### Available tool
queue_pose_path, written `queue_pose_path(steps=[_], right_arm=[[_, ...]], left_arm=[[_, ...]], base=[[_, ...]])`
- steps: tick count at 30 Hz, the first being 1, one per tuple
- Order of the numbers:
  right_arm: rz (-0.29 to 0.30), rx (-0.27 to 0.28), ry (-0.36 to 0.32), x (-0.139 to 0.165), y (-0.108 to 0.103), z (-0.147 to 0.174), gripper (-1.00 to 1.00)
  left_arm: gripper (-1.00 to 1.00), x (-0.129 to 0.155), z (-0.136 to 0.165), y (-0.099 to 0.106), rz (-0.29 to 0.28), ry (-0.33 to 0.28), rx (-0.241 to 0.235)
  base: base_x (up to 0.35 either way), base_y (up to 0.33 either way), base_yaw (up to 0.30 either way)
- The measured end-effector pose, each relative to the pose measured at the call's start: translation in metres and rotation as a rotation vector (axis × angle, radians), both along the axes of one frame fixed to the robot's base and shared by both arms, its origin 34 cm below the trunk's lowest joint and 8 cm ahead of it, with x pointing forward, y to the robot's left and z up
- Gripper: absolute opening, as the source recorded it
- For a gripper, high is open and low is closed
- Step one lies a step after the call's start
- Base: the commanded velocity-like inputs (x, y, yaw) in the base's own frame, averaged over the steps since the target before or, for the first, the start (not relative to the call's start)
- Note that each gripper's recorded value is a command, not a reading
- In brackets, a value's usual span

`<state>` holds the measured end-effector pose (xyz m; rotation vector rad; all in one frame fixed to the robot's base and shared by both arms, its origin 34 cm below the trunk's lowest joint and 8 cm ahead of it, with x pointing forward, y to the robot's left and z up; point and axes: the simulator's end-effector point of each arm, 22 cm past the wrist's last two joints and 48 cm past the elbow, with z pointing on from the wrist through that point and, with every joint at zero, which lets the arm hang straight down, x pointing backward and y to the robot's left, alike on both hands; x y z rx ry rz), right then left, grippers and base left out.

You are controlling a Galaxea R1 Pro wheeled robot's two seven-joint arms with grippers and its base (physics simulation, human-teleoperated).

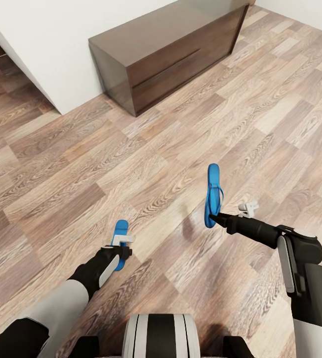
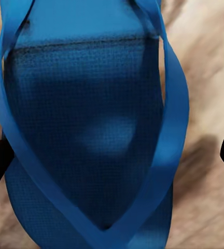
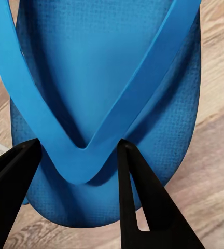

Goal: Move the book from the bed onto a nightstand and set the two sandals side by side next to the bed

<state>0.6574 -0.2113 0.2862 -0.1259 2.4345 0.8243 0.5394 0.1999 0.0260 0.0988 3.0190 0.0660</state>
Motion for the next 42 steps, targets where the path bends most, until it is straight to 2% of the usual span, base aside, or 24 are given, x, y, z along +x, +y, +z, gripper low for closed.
queue_pose_path(steps=[14, 21, 22, 42], right_arm=[[0.000, 0.003, 0.007, -0.0015, 0.0007, -0.0036, -1.00], [0.000, 0.003, 0.007, -0.0016, 0.0004, -0.0041, -1.00], [0.000, 0.003, 0.008, -0.0016, 0.0003, -0.0041, -1.00], [0.001, 0.003, 0.007, -0.0016, 0.0004, -0.0038, -1.00]], left_arm=[[1.00, -0.0035, -0.0030, 0.0007, -0.001, 0.010, 0.001], [1.00, -0.0041, -0.0024, 0.0004, -0.003, -0.005, 0.000], [-1.00, -0.0043, -0.0023, 0.0004, -0.005, -0.008, -0.001], [-1.00, -0.0049, -0.0020, 0.0003, -0.010, -0.010, -0.013]], base=[[0.000, 0.000, 0.000], [0.000, 0.000, 0.000], [0.000, 0.000, 0.000], [0.000, 0.000, 0.000]])
